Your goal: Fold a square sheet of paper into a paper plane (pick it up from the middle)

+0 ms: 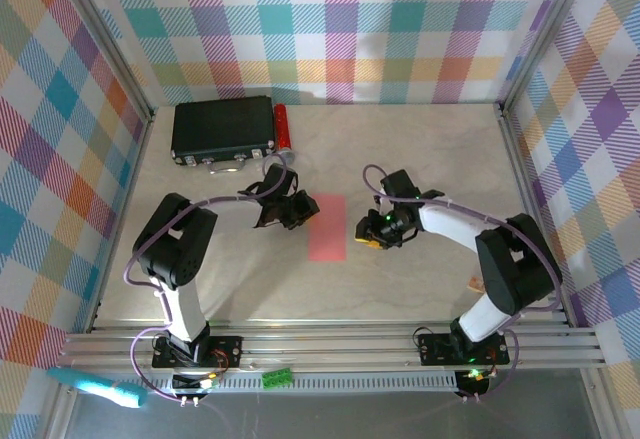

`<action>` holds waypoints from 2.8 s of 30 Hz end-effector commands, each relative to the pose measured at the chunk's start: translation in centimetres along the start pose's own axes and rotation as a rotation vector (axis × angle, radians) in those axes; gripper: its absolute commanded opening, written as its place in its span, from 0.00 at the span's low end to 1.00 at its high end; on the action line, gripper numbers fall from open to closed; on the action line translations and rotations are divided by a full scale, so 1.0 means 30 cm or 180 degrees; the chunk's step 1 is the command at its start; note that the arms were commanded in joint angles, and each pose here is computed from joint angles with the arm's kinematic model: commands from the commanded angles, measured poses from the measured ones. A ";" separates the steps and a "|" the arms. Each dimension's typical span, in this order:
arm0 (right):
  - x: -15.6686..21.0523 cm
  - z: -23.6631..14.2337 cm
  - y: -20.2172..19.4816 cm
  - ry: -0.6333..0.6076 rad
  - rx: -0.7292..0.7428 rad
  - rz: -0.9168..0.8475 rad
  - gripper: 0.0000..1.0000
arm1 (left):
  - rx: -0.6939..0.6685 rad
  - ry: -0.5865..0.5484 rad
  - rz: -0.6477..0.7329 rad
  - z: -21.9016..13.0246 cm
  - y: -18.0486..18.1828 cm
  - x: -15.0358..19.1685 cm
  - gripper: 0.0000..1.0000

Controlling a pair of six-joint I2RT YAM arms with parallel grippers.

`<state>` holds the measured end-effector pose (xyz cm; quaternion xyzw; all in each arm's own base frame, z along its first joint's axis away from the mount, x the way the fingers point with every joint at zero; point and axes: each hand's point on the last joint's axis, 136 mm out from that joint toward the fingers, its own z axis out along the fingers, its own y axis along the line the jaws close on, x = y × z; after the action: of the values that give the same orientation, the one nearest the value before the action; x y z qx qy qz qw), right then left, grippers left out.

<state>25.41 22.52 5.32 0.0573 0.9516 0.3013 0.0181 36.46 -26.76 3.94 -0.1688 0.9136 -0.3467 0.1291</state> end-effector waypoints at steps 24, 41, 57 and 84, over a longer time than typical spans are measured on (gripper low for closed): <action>0.070 0.128 0.084 0.0335 -0.0550 0.0435 0.34 | -0.0724 0.0144 -0.0281 0.037 0.184 0.033 0.12; 0.076 0.171 0.101 0.0463 -0.0557 0.0314 0.31 | -0.0737 0.0168 -0.0305 0.040 0.194 0.042 0.12; 0.062 0.145 0.164 0.0356 -0.0776 0.0040 0.33 | -0.0736 0.0144 -0.0313 0.036 0.189 0.036 0.12; -0.031 0.129 0.219 0.0102 -0.0934 -0.0258 0.39 | -0.0734 0.0170 -0.0293 0.029 0.182 0.037 0.12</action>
<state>26.88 29.90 5.60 0.0214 0.8994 0.4364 0.0167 36.52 -25.92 2.03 -0.1911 0.9262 -0.3060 0.1092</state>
